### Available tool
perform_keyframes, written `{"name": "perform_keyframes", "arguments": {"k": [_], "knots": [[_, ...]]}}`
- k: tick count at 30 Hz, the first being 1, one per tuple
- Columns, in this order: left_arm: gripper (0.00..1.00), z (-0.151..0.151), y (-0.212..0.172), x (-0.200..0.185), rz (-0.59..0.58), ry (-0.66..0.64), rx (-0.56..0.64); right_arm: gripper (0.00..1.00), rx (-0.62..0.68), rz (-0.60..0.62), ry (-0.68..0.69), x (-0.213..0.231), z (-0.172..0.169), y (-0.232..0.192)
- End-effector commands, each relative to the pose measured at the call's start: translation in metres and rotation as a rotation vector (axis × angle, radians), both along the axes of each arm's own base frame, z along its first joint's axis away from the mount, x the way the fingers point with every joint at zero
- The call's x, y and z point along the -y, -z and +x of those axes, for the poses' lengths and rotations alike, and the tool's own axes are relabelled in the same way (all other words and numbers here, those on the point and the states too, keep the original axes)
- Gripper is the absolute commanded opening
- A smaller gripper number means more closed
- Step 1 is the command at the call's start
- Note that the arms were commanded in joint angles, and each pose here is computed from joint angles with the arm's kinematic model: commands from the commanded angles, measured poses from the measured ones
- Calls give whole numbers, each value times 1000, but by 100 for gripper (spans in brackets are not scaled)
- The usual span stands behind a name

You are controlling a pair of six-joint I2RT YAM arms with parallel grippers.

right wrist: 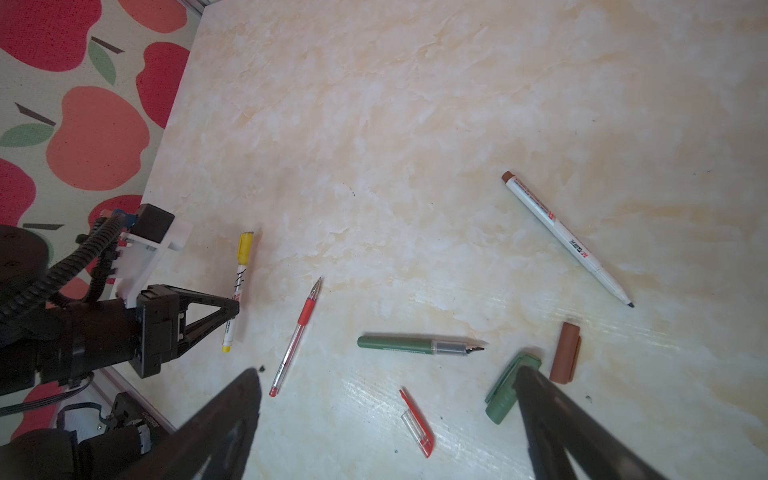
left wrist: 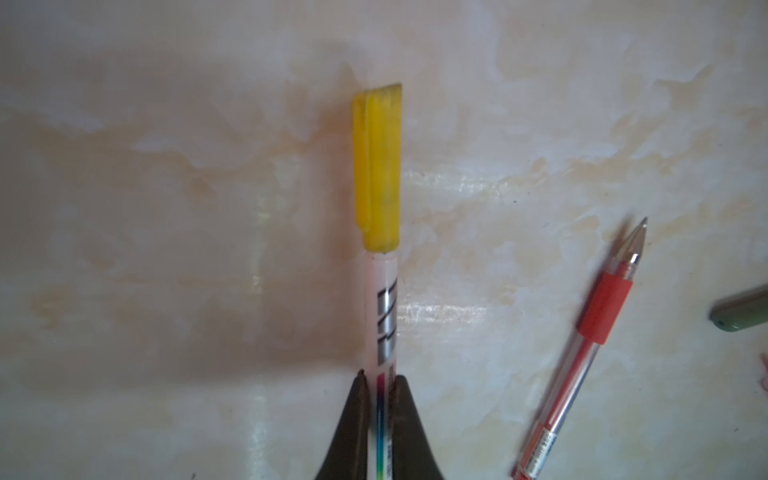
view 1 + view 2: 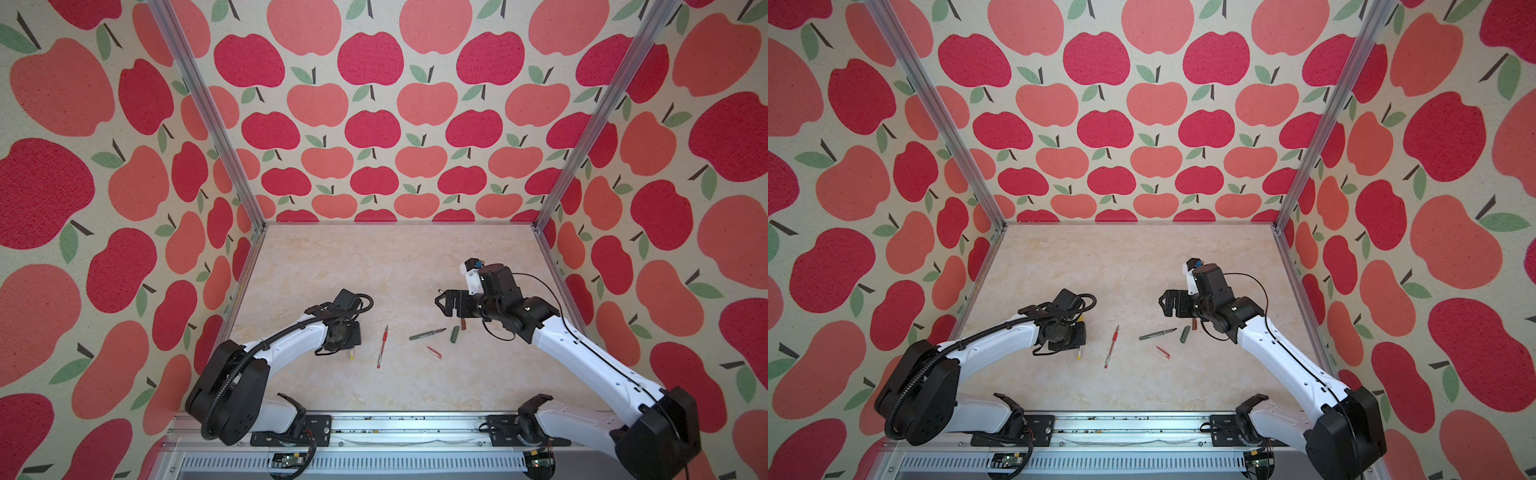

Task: Insert the pens into the pen caps
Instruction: 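Lower the capped marker onto the table and open the left gripper while the right withdraws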

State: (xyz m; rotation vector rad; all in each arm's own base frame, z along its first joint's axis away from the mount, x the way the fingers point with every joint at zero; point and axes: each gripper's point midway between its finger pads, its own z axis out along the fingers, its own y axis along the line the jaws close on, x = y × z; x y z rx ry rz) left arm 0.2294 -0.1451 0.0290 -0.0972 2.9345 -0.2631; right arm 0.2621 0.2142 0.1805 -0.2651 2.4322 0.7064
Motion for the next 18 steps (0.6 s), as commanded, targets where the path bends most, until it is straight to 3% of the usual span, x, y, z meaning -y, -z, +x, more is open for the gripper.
{"name": "perform_keyframes", "arguments": {"k": [1, 4, 10, 18], "knots": [[0, -2, 0, 6, -19, 32, -58, 98, 21, -3, -12, 1, -3, 2], [1, 0, 8, 4, -7, 30, -77, 98, 20, 3, -14, 0, -3, 4], [30, 0, 13, -2, 16, 25, -80, 99, 22, 5, -15, 0, -3, 3], [46, 14, -26, -7, 25, 34, 59, 99, 17, -3, -8, 3, -5, -1]]}}
